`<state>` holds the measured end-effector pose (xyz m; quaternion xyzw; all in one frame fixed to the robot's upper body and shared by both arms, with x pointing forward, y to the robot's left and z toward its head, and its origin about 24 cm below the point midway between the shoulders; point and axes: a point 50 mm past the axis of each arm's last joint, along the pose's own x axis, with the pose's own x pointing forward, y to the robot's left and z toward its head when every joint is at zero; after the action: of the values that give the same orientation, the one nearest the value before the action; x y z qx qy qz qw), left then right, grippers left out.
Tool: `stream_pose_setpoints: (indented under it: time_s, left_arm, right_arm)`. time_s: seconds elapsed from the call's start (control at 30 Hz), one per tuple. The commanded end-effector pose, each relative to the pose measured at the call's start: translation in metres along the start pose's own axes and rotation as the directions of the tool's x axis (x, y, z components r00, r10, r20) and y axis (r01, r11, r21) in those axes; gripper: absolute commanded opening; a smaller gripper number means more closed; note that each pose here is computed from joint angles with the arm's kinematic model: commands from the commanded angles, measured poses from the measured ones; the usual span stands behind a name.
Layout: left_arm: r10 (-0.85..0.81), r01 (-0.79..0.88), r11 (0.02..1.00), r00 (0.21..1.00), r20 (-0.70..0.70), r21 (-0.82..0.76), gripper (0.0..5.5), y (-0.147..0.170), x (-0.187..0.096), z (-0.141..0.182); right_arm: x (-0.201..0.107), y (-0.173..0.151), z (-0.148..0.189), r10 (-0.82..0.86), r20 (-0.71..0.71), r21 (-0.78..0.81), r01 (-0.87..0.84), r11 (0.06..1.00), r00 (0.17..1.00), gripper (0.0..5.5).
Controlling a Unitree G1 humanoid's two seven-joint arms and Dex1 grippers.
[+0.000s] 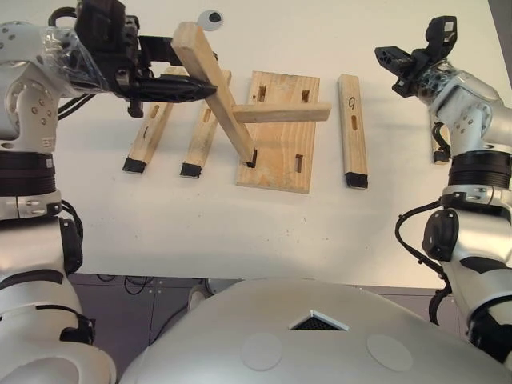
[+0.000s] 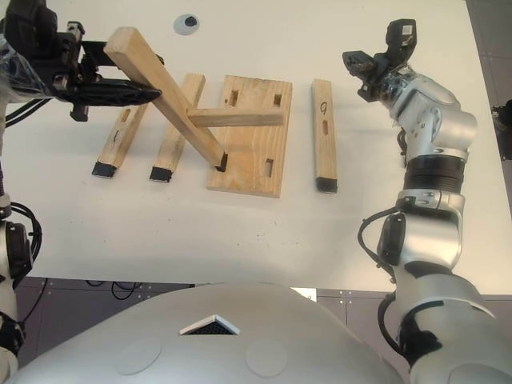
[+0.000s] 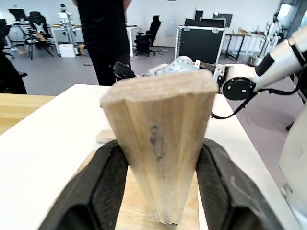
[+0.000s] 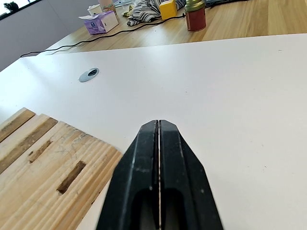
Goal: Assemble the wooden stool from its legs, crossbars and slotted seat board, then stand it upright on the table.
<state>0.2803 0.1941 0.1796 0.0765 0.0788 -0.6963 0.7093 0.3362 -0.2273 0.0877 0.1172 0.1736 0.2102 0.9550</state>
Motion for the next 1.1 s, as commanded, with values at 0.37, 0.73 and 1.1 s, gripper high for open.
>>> stream_pose_setpoints:
  time_s: [0.37,0.73,1.1]
  left_arm:
    - [0.305,-0.33,0.944,0.867,-0.395,0.004,1.99,-0.037,0.02,-0.063]
    - [0.348,-0.337,0.937,0.888,-0.299,0.09,3.35,-0.011,0.004,-0.02]
    - [0.686,-0.816,0.578,0.486,-0.542,0.0,3.84,-0.014,-0.042,-0.097]
  right_arm:
    - [-0.008,0.005,-0.022,-0.045,0.024,0.075,0.043,0.996,0.999,0.0]
    - [-0.005,0.007,-0.023,-0.029,0.025,0.086,0.027,0.996,0.999,0.0]
    - [-0.021,0.008,-0.026,-0.116,0.105,0.145,0.1,0.984,0.988,0.0]
